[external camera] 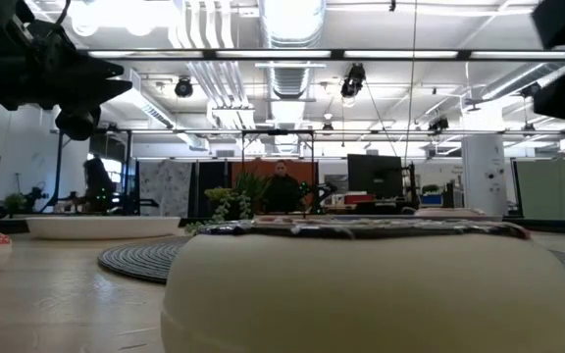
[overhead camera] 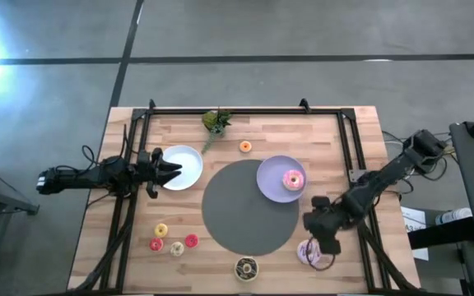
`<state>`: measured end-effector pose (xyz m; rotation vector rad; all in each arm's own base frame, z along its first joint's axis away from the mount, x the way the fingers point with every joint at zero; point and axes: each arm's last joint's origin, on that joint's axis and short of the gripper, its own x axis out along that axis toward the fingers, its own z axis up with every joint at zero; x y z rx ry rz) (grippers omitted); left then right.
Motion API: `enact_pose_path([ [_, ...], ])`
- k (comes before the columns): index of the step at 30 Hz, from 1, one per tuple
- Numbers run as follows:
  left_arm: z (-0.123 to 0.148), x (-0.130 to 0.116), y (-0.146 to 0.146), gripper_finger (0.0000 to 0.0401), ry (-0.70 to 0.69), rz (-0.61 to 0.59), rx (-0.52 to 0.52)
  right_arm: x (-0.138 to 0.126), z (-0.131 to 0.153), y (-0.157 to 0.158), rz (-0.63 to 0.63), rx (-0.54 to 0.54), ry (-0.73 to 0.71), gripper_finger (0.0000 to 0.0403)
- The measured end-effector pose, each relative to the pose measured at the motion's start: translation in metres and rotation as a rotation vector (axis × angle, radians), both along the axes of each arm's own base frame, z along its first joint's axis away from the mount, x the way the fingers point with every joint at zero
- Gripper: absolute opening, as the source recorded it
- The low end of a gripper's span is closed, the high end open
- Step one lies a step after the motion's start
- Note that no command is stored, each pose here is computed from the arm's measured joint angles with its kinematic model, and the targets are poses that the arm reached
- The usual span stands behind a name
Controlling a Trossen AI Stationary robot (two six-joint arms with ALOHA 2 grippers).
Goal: Pick & Place donuts
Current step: Put the large purple donut on the purple plate
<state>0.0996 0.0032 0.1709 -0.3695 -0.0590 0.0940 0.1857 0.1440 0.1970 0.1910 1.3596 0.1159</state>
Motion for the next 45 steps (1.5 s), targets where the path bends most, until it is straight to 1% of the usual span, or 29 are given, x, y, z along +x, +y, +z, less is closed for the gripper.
enact_pose_path([
  [5, 0.0, 0.0, 0.0, 0.0092, 0.0, 0.0, 0.0, 0.006, -0.015, 0.02, 0.001, -0.021, 0.04, 0.0203],
  [11, 0.0, 0.0, 0.0, 0.0092, 0.0, 0.0, 0.0, 0.02, -0.028, 0.038, 0.018, -0.053, 0.077, 0.0204],
  [14, 0.0, 0.0, 0.0, 0.0092, 0.0, 0.0, 0.0, 0.028, -0.032, 0.045, 0.011, -0.065, 0.092, 0.021],
  [21, 0.0, 0.0, 0.0, 0.0092, 0.001, 0.0, 0.0, 0.036, -0.039, 0.051, -0.009, -0.112, 0.116, 0.0245],
  [25, 0.0, 0.0, 0.0, 0.0092, 0.001, 0.0, -0.001, 0.033, -0.044, 0.049, -0.041, -0.127, 0.144, 0.0246],
  [27, 0.0, 0.0, 0.0, 0.0092, 0.001, 0.0, -0.001, 0.032, -0.045, 0.048, -0.043, -0.129, 0.148, 0.0233],
  [30, 0.0, 0.0, 0.0, 0.0092, 0.001, 0.0, -0.002, 0.031, -0.047, 0.047, -0.033, -0.129, 0.145, 0.0203],
  [33, 0.0, 0.0, 0.0, 0.0092, 0.001, 0.0, -0.002, 0.031, -0.048, 0.046, -0.042, -0.125, 0.151, 0.016],
  [35, 0.0, 0.0, 0.0, 0.0092, 0.001, 0.0, -0.002, 0.033, -0.048, 0.044, -0.068, -0.104, 0.163, 0.0126],
  [38, 0.0, 0.0, 0.0, 0.0092, 0.0, 0.0, -0.002, 0.035, -0.043, 0.04, -0.13, -0.088, 0.148, 0.0071],
  [41, 0.0, 0.0, 0.0, 0.0092, 0.0, -0.001, -0.003, 0.037, -0.03, 0.028, -0.238, -0.097, 0.101, 0.0025],
  [43, 0.0, 0.0, 0.0, 0.0092, 0.0, 0.0, -0.003, 0.038, -0.018, 0.012, -0.317, -0.128, 0.056, 0.0018],
  [45, 0.0, 0.0, 0.0, 0.0092, 0.0, 0.0, -0.003, 0.042, -0.004, -0.01, -0.4, -0.149, -0.009, 0.002],
])
